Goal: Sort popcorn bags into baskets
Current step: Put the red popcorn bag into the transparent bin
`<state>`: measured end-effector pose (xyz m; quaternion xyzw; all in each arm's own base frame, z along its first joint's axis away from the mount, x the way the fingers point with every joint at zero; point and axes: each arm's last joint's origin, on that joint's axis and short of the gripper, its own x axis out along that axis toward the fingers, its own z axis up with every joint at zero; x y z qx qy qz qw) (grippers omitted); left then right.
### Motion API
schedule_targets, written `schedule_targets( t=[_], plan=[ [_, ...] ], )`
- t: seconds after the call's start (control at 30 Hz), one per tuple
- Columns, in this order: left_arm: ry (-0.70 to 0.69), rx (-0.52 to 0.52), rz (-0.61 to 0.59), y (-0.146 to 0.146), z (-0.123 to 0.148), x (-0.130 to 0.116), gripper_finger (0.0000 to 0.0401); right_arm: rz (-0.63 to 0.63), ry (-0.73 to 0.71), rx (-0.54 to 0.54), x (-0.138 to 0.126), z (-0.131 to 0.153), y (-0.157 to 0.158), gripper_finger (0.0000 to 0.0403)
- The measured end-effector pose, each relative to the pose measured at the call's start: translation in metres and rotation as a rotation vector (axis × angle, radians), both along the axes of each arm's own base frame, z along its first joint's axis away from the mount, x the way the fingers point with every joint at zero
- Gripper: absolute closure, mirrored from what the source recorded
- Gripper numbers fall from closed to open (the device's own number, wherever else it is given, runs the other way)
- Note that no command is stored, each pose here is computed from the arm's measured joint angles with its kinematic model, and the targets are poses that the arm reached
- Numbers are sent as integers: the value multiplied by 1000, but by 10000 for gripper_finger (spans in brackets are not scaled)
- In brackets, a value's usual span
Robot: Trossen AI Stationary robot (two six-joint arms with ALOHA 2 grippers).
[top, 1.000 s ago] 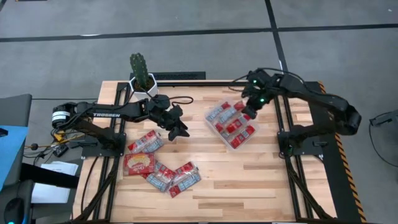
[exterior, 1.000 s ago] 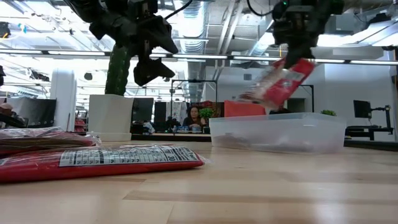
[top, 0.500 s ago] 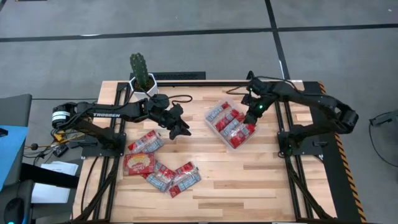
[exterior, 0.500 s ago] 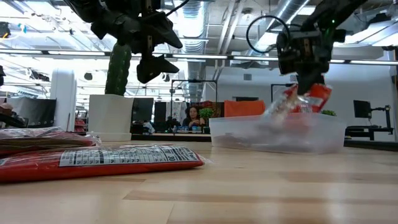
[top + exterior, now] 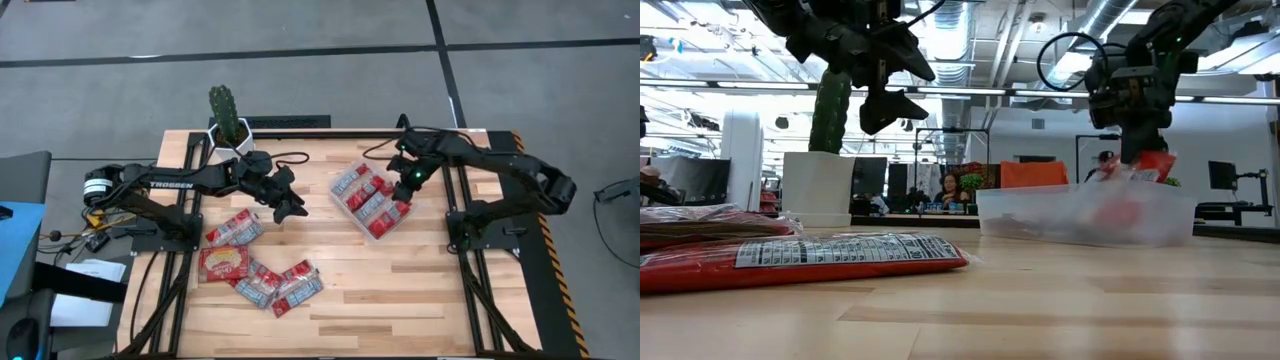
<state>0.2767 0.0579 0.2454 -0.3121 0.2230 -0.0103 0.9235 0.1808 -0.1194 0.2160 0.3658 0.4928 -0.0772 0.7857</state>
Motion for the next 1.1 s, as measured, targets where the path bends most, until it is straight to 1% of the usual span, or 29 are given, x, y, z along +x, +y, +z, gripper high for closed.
schedule_targets(
  t=[0.1,0.2,0.3,0.37,0.47,0.53,0.6,0.63,0.8,0.97,1.0,1.1],
  plan=[
    [9,-11,-12,1,-1,-1,145,16,23,7,3,-3,2,251],
    [74,-18,-42,3,-3,-9,145,7,35,6,4,-5,2,204],
    [203,30,-18,4,-7,-25,145,-22,22,-6,5,0,-2,173],
    [279,82,13,4,-7,-37,145,-31,1,-32,6,10,-5,163],
    [385,123,75,3,-6,-53,145,-37,-15,-74,8,24,-6,160],
    [481,150,115,2,-8,-64,145,-37,-5,-101,9,32,-6,163],
    [584,170,123,0,-15,-76,145,-29,14,-113,10,36,-4,167],
    [612,168,123,-1,-18,-79,145,-24,17,-114,10,37,-3,170],
    [644,114,135,-6,-32,-94,145,-2,45,-108,12,36,4,177],
    [735,105,184,-11,-57,-121,145,2,33,-105,15,39,11,179],
    [746,89,202,-11,-61,-126,145,6,30,-105,16,39,13,179],
    [721,32,220,-15,-69,-136,145,11,31,-97,19,39,17,179]
  ],
)
